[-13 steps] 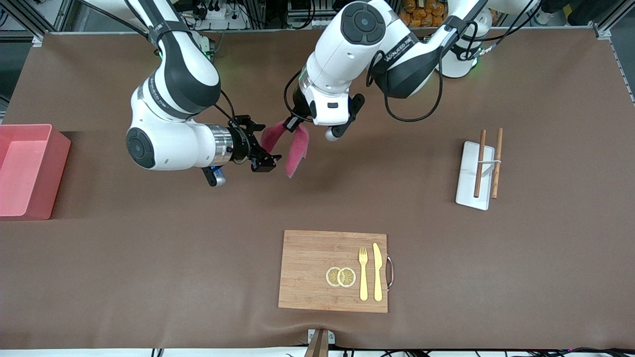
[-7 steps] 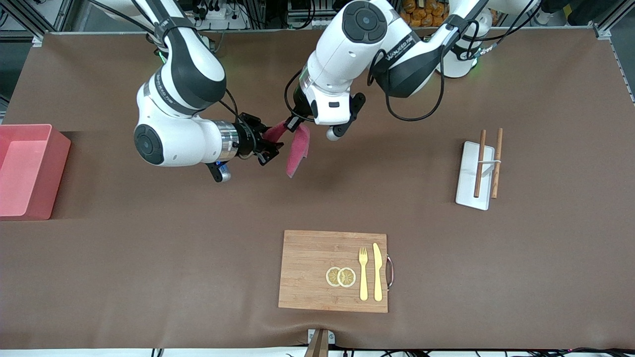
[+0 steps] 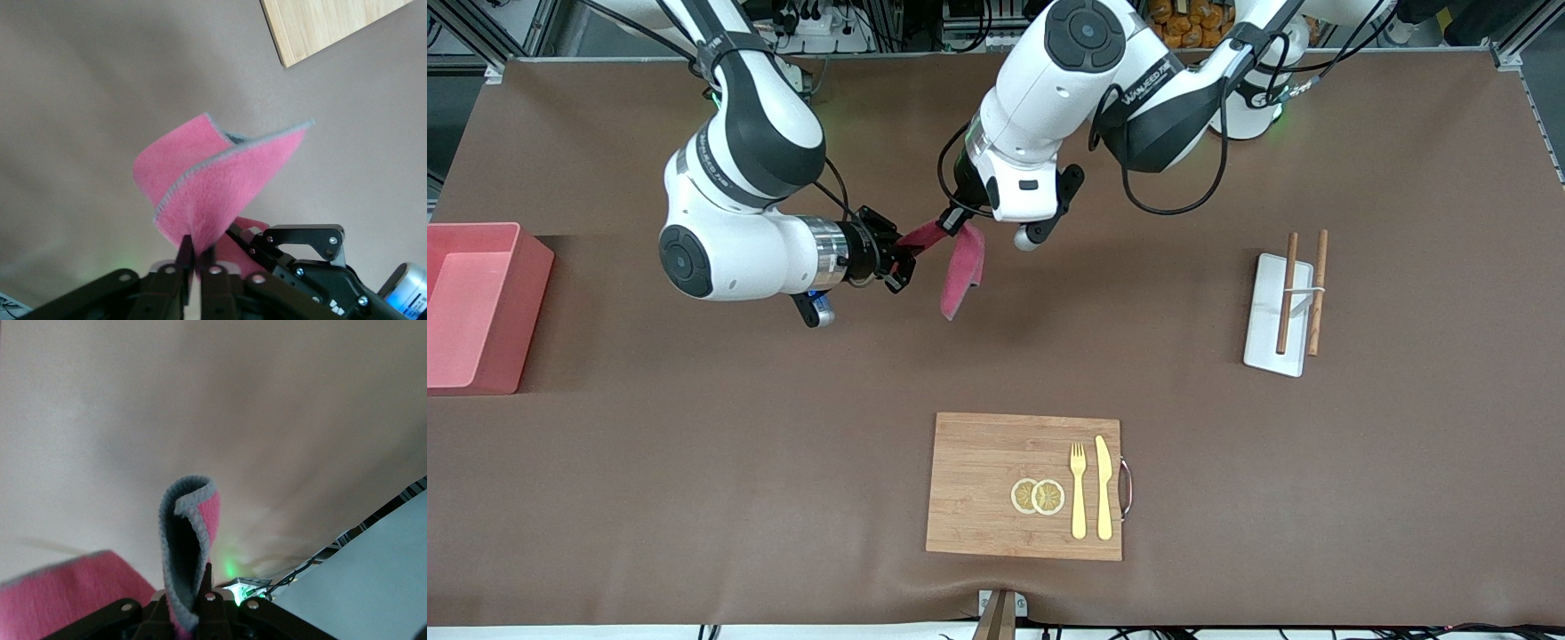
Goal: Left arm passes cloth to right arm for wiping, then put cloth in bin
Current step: 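Release the cloth from the left gripper and withdraw it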
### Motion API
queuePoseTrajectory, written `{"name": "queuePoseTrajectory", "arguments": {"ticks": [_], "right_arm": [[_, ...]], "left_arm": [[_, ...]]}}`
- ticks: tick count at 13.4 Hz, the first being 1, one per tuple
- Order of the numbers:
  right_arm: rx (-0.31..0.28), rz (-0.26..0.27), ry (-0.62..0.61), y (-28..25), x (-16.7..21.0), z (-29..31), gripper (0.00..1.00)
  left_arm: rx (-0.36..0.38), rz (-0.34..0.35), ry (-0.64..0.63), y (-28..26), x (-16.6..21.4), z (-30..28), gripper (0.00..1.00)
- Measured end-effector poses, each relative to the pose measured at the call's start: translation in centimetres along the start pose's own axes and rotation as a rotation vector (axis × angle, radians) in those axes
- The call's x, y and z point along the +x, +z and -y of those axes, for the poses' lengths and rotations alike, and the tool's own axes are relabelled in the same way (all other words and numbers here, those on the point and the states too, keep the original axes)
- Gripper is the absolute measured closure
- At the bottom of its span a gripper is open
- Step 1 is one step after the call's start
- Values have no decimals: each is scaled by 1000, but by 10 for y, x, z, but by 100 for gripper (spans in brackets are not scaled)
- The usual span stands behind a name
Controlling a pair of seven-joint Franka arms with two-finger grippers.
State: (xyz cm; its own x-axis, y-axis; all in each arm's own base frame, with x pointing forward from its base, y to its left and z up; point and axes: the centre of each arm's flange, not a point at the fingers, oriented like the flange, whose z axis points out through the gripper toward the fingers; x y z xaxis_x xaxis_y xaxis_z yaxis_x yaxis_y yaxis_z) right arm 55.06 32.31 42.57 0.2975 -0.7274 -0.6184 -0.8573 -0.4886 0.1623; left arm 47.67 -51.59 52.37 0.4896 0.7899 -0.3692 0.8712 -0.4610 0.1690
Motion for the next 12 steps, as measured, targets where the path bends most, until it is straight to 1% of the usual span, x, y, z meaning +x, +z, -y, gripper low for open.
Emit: {"name": "queuePoseTrajectory", "arguments": {"ticks": [1, 2, 3, 4, 5, 7, 8, 9, 11, 12], "right_arm": [[2, -22, -27, -2, 2, 0, 97], [6, -61, -83, -9, 7, 1, 97], [16, -90, -134, -17, 14, 1, 97], [33, -112, -179, -25, 24, 2, 97], [51, -135, -219, -31, 36, 5, 97], [52, -194, -285, -30, 61, 10, 97], [48, -229, -312, -25, 74, 15, 97], [37, -263, -338, -15, 87, 21, 97], [9, -317, -373, 7, 114, 31, 97], [-4, -359, -398, 15, 127, 35, 97]], "left_arm": [[-3, 0, -17, -2, 1, 0, 74], [-10, -2, -32, -5, 4, -2, 62], [-20, -4, -51, -11, 12, -5, 52], [-37, -9, -74, -20, 28, -11, 43], [-60, -16, -100, -34, 49, -17, 32], [-98, -44, -116, -66, 93, -25, 15], [-91, -69, -105, -79, 115, -25, 4], [-67, -101, -78, -87, 138, -23, 0], [22, -178, -1, -88, 185, -14, 0], [62, -205, 37, -88, 205, -10, 0]]}}
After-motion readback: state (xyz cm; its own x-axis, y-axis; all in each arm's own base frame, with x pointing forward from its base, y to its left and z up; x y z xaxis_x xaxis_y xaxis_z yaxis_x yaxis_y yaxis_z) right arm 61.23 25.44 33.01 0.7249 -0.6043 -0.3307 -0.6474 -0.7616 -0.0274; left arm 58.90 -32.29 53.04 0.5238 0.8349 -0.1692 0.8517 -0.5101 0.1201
